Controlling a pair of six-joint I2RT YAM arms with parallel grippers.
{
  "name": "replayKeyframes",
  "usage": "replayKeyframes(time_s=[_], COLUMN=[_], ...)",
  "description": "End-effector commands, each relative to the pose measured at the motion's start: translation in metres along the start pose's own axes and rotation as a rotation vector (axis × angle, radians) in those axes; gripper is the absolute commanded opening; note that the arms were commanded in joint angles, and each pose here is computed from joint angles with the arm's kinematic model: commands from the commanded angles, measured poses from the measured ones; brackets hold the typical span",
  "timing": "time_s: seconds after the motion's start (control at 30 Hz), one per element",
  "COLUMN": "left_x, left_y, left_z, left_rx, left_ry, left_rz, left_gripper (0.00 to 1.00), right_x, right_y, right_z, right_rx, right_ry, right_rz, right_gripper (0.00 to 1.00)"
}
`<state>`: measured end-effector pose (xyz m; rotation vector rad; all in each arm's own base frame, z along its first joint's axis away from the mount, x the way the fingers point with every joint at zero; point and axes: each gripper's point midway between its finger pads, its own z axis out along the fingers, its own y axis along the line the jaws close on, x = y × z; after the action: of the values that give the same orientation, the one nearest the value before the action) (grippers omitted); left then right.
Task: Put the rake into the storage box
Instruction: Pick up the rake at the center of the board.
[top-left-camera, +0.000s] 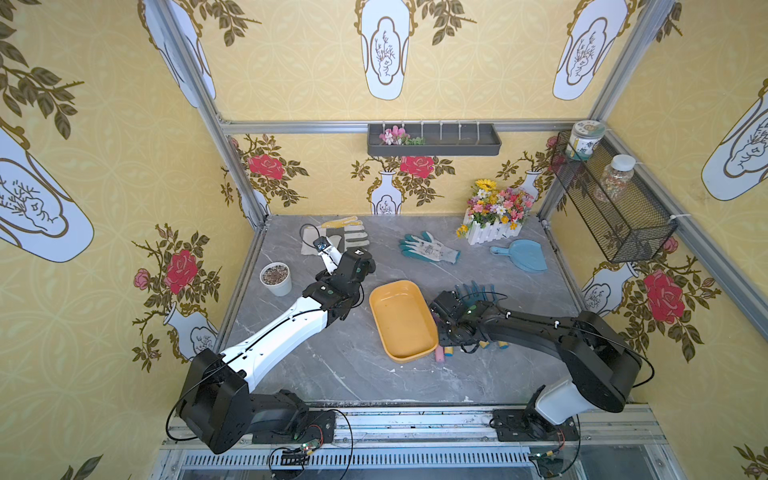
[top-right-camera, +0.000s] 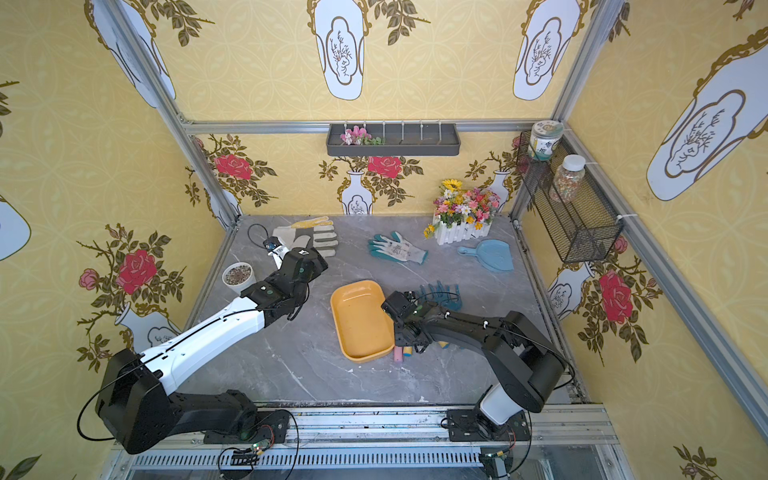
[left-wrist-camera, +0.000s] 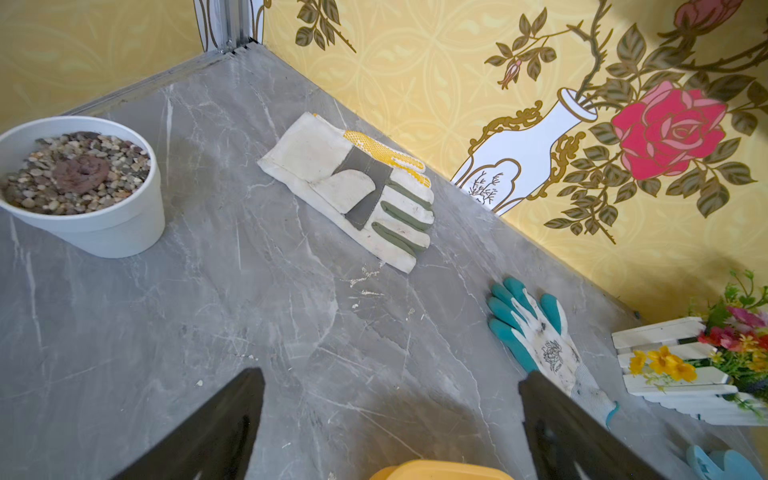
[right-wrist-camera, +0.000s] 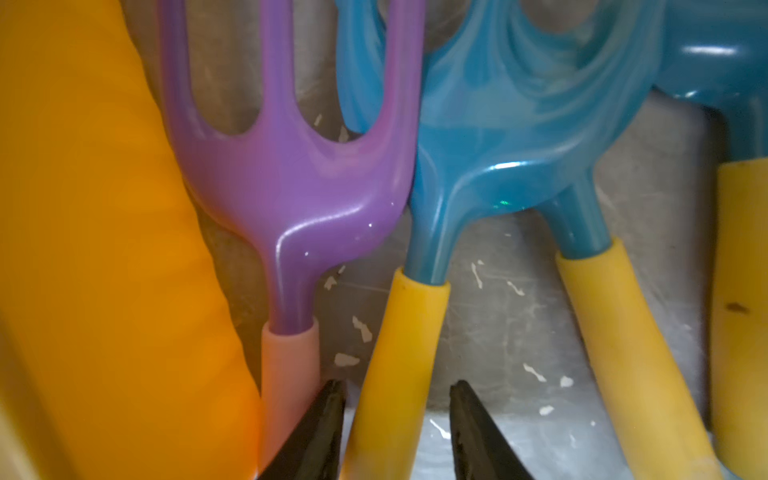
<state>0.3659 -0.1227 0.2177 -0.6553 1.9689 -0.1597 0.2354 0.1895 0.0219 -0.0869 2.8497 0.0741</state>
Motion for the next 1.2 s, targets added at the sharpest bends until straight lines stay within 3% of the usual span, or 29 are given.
replayKeyframes(time_s=[0.0,0.4,0.6,0.73,0.97,1.1,1.17], left_x=[-0.006,-0.002,0.008,0.017,0.021,0.027,0.03], left_y=[0.003,-0.022,-0.046,-0.081,-0.095,-0.102,-0.106], left_z=[-0.002,0.005,0.001,-0.017,-0.021,-0.024,-0.027], left_rx=[-0.014,0.058,0.178,0.422,0.487,0.533,0.563], left_ry=[-0.028,0.005,0.08,0.126,0.158,0.189,0.206], left_rz=[-0.019,0.01,0.051,0.102,0.111,0.111,0.115], left_gripper=[1.0,1.0,1.0,1.0,1.0,1.0,1.0], right_x=[-0.006,0.002,-0.034,-0.054,-0.072,-0.077,-0.08], right_y=[-0.003,-0.031,-0.032,-0.028,-0.034,-0.017,0.009], right_z=[0.0,0.005,-0.034,-0.064,-0.096,-0.098,-0.103], right_rx=[0.024,0.137,0.147,0.102,0.016,-0.088,-0.218], right_ry=[-0.028,-0.043,-0.163,-0.242,-0.391,-0.388,-0.381], right_rz=[0.002,0.035,0.053,0.086,0.194,0.126,0.049], right_gripper=[0.39,0.23,0.0,0.0,0.0,0.0,0.0])
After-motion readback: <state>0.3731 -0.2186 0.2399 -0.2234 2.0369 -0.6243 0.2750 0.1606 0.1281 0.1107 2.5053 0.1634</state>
